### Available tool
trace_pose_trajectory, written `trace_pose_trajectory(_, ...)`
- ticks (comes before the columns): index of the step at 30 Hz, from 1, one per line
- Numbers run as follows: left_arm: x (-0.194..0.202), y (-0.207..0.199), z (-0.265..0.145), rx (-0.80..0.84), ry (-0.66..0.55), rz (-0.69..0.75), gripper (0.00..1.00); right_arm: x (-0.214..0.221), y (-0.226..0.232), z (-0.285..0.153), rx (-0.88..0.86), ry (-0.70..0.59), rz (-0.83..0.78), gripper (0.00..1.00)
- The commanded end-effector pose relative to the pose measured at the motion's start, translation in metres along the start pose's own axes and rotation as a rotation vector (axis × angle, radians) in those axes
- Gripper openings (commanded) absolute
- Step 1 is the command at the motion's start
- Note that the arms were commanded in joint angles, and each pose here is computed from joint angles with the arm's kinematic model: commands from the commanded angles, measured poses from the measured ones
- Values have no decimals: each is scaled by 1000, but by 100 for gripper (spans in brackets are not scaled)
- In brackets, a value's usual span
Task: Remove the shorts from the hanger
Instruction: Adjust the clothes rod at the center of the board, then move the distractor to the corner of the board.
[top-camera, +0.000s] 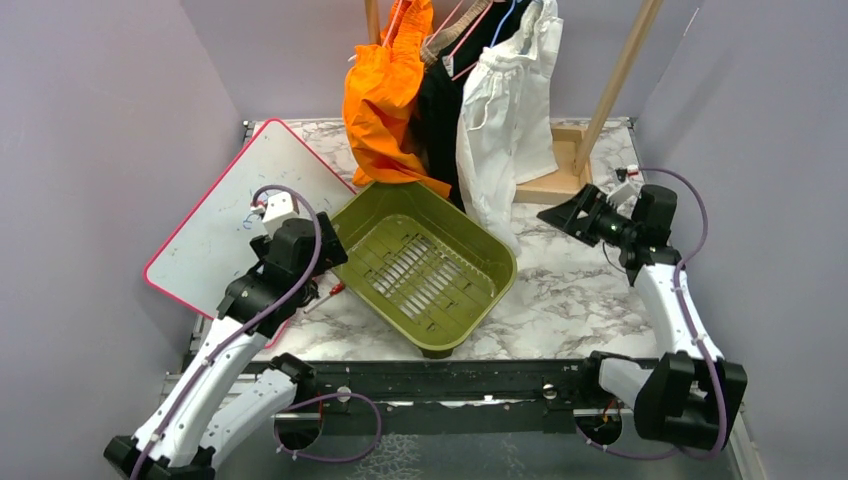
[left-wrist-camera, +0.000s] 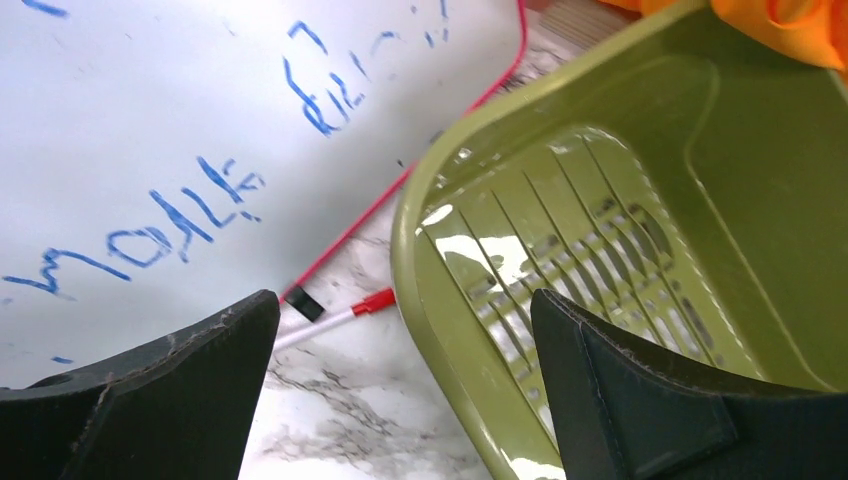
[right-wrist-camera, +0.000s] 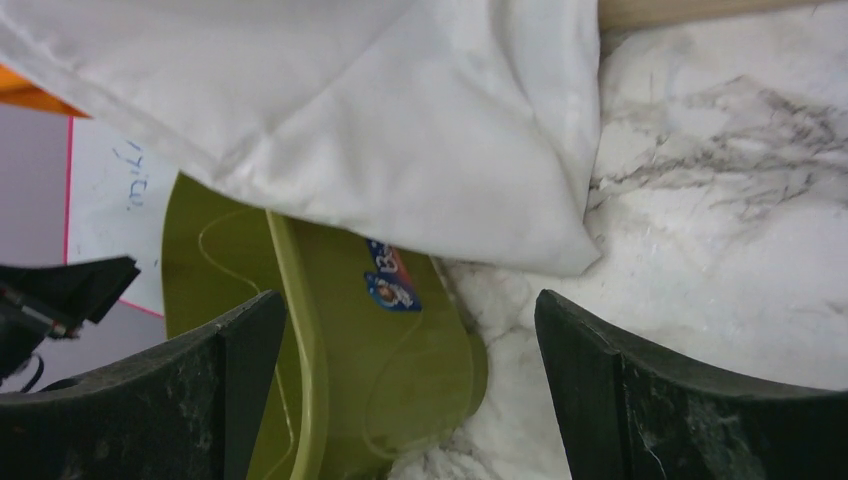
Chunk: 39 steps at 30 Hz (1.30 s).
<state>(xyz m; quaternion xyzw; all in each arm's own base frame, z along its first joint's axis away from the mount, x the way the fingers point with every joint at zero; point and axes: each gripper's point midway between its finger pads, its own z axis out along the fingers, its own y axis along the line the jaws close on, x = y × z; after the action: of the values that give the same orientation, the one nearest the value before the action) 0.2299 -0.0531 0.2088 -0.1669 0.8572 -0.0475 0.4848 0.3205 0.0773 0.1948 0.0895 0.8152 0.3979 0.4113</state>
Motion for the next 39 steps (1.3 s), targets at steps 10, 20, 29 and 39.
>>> trace_pose_trajectory(10, -77, 4, 65, 19, -25, -30, 99, 52, 4, -20, 0, 117, 38, 97)
trace_pose_trajectory(20, -49, 19, 93, 23, 97, -136, 99, 56, 0, -23, 29, 120, 52, 97)
trace_pose_trajectory(29, -10, 50, 63, -102, 99, -247, 99, 58, -10, -21, 76, 117, 72, 97)
trace_pose_trajectory(39, 41, 76, 79, -212, 129, -359, 99, 59, -17, -19, 101, 119, 83, 97)
